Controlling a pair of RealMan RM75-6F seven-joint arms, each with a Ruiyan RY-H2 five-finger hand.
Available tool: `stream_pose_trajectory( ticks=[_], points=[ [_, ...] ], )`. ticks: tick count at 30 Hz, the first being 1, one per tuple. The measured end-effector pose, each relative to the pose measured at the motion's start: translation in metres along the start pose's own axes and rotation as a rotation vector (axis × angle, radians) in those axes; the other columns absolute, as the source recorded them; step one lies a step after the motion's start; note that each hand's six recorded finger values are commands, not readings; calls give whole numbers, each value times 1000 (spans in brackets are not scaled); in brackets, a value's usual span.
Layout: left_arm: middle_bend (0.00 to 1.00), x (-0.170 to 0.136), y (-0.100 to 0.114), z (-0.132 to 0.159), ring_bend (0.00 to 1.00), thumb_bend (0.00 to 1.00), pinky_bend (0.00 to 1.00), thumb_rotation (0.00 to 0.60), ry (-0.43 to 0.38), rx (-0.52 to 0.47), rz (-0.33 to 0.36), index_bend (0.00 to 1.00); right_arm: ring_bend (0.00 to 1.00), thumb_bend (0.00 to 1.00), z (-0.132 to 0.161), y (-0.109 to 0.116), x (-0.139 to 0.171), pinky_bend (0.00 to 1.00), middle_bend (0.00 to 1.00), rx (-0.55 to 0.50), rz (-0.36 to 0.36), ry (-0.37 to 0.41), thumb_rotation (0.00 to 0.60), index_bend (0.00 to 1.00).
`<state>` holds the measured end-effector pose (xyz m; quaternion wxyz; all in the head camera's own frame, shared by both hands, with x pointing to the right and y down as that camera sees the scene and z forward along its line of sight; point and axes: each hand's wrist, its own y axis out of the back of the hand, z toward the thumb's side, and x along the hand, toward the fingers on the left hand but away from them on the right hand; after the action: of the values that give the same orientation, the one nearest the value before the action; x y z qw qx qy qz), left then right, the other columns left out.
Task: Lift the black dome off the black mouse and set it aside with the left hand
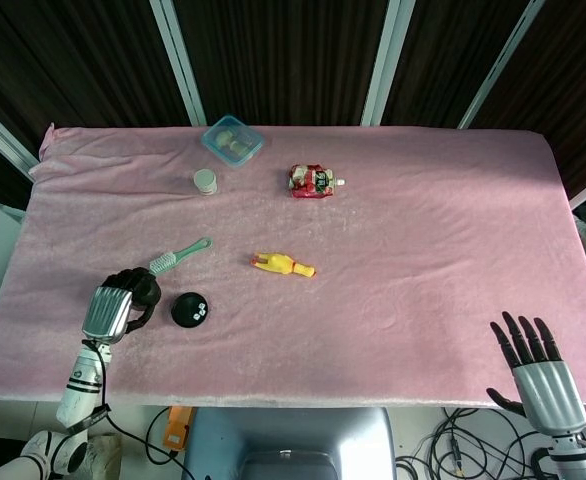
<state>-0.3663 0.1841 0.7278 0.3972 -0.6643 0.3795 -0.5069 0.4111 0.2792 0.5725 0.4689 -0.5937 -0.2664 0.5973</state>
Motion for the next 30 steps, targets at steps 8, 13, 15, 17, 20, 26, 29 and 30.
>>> stream_pose_trajectory(
  ticks=[8,13,15,17,20,26,29,30],
  points=[
    [26,-1,-14,-17,38,325,246,600,41,36,-54,46,0,105,0,0,0,152,0,0,1,-1,600,0],
    [0,-4,-14,-17,0,314,180,600,23,14,-75,0,0,105,0,0,1,152,0,-1,-1,0,600,0],
    [0,-5,-11,-18,0,311,173,600,16,20,-70,0,0,105,0,0,1,152,0,-2,-2,-1,600,0],
    [0,-7,-5,-19,0,309,170,600,7,27,-55,18,0,105,0,1,1,152,0,-4,-3,-1,600,0],
    [0,-12,9,-24,0,309,167,600,-1,48,-21,73,0,106,-1,2,1,152,0,-10,-11,-3,600,0],
    [15,-35,50,-23,1,311,138,600,-52,45,67,217,0,106,-1,6,1,152,0,-25,-39,-7,600,0],
    [64,-56,81,-15,9,313,138,600,-113,59,136,248,0,106,-1,9,1,152,0,-36,-63,-11,600,0],
    [89,-63,90,-12,20,313,139,600,-134,65,155,250,0,106,-2,10,1,152,0,-40,-68,-11,600,0]
  ],
)
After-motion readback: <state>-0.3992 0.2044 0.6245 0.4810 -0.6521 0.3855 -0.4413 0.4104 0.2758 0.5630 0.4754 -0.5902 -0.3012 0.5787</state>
